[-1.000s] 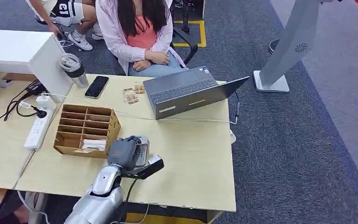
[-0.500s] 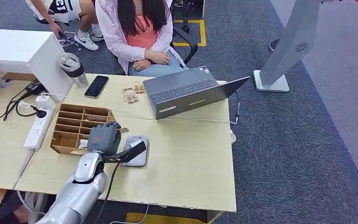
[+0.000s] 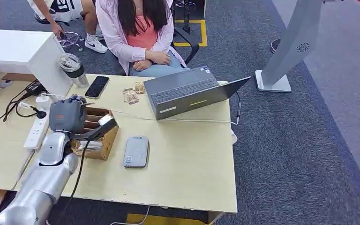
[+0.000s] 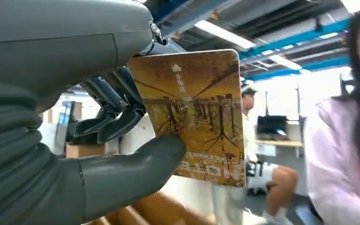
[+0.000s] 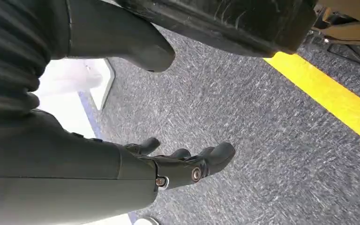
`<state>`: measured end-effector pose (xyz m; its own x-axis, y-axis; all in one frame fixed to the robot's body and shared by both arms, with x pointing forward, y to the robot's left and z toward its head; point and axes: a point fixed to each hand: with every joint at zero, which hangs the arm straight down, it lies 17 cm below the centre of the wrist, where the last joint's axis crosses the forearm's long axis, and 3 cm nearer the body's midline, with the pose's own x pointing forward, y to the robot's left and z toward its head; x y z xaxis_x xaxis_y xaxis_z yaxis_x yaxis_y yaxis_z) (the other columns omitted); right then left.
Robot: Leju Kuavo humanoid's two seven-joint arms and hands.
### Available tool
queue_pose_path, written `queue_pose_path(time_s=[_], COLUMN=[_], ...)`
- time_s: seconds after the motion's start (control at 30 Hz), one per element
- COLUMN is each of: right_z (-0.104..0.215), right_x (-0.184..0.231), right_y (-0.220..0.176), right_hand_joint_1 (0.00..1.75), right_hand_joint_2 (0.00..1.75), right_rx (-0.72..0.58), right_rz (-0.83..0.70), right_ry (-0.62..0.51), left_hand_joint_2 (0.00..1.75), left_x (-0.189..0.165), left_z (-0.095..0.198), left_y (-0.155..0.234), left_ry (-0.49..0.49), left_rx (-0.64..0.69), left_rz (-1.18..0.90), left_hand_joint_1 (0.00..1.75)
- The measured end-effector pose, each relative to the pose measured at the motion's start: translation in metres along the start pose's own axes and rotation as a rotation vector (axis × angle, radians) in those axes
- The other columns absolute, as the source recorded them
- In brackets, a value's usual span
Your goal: Pass the card to the sensor for recognition and then transmit it.
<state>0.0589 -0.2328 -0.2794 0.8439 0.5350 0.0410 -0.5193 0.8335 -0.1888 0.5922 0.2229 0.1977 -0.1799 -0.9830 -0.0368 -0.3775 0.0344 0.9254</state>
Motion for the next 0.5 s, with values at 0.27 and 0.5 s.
queue_pose_path(time_s=[0.27, 0.5], right_z=[0.0, 0.0], right_x=[0.0, 0.0], right_y=[-0.001, -0.001], right_hand_joint_1=[0.0, 0.0], right_hand_joint_2=[1.75, 1.75], right_rx=[-0.002, -0.001], right_rz=[0.022, 0.023], right_ry=[0.002, 0.003], left_hand_joint_2=[1.75, 1.75], left_x=[-0.028, -0.038], left_z=[-0.02, -0.024], left_y=[0.028, 0.035], left_ry=[0.026, 0.042], left_rx=[0.058, 0.08], left_rz=[-0.057, -0.063], left_hand_joint_1=[1.75, 1.75])
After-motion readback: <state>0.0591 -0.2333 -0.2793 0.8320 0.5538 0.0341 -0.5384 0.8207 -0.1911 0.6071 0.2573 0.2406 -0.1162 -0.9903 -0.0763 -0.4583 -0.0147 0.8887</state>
